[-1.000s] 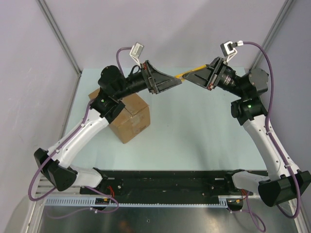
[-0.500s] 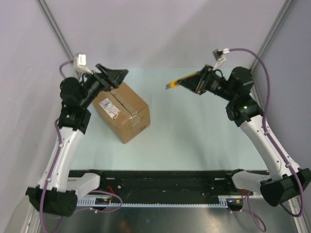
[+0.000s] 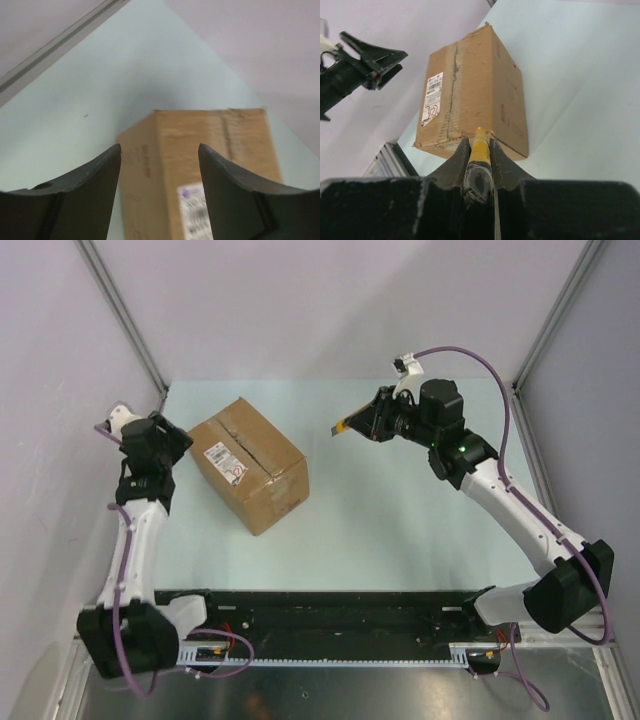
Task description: Unpack the express box
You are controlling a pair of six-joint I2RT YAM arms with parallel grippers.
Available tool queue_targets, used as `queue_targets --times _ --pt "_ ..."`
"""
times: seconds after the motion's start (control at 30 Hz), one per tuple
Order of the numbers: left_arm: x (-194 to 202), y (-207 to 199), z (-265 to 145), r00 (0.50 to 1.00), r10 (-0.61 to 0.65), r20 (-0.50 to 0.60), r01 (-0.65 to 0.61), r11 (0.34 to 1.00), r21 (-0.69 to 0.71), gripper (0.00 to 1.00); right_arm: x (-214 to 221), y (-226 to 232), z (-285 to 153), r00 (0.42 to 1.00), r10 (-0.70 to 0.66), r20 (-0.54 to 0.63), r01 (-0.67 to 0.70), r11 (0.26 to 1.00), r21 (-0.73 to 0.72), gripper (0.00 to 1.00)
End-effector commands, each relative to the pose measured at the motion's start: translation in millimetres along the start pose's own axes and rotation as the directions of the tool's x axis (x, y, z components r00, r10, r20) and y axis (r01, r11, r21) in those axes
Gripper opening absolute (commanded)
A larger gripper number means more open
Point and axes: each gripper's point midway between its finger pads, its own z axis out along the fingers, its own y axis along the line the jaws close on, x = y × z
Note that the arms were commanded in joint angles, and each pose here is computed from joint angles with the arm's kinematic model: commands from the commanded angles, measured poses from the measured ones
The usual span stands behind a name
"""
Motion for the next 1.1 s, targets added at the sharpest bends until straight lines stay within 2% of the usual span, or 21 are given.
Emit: queue_targets --times 0.0,0.07,0.23,0.53,0.63,0.67,0.77,1.0,1.07 --pt "20 34 33 0.976 -0.172 -0.131 0.156 0.98 -0.12 0.68 -35 12 -2 0.992 -0.089 0.095 0.091 0.996 -0.019 0.0" --pt "32 44 51 0.957 -0.234 -0.174 0.206 0.964 -0.168 0.66 -36 10 -2 0.992 -0.084 0.095 0.087 0.996 -0.023 0.0" --pt "43 68 86 0.935 -0.3 -0.189 0.243 0.93 -0.276 0.66 -43 -5 -6 0.993 -0.063 0.1 0.064 0.998 -0.009 0.0" --pt "57 64 135 0.914 -0.306 -0.267 0.23 0.932 -0.279 0.66 -47 -20 -8 0.994 -0.044 0.097 0.044 0.999 0.004 0.0" --pt "75 34 151 0.876 -0.289 -0.386 0.257 0.957 -0.134 0.63 -48 -24 -8 0.994 -0.037 0.1 0.036 0.999 0.01 0.0" --pt "87 20 154 0.847 -0.271 -0.457 0.271 0.96 -0.068 0.62 -49 -26 -7 0.994 -0.034 0.102 0.033 0.999 0.012 0.0" --pt "110 -7 156 0.816 -0.18 -0.549 0.247 0.968 0.05 0.6 -47 -28 -4 0.995 -0.026 0.098 0.024 1.0 0.013 0.0" --pt "159 -69 135 0.731 -0.034 -0.682 0.291 0.919 0.266 0.58 -38 -30 5 0.996 -0.032 0.079 0.03 0.999 0.025 0.0" --pt "172 -76 128 0.709 -0.032 -0.704 0.309 0.912 0.269 0.57 -37 -32 7 0.996 -0.039 0.081 0.036 0.999 0.039 0.0"
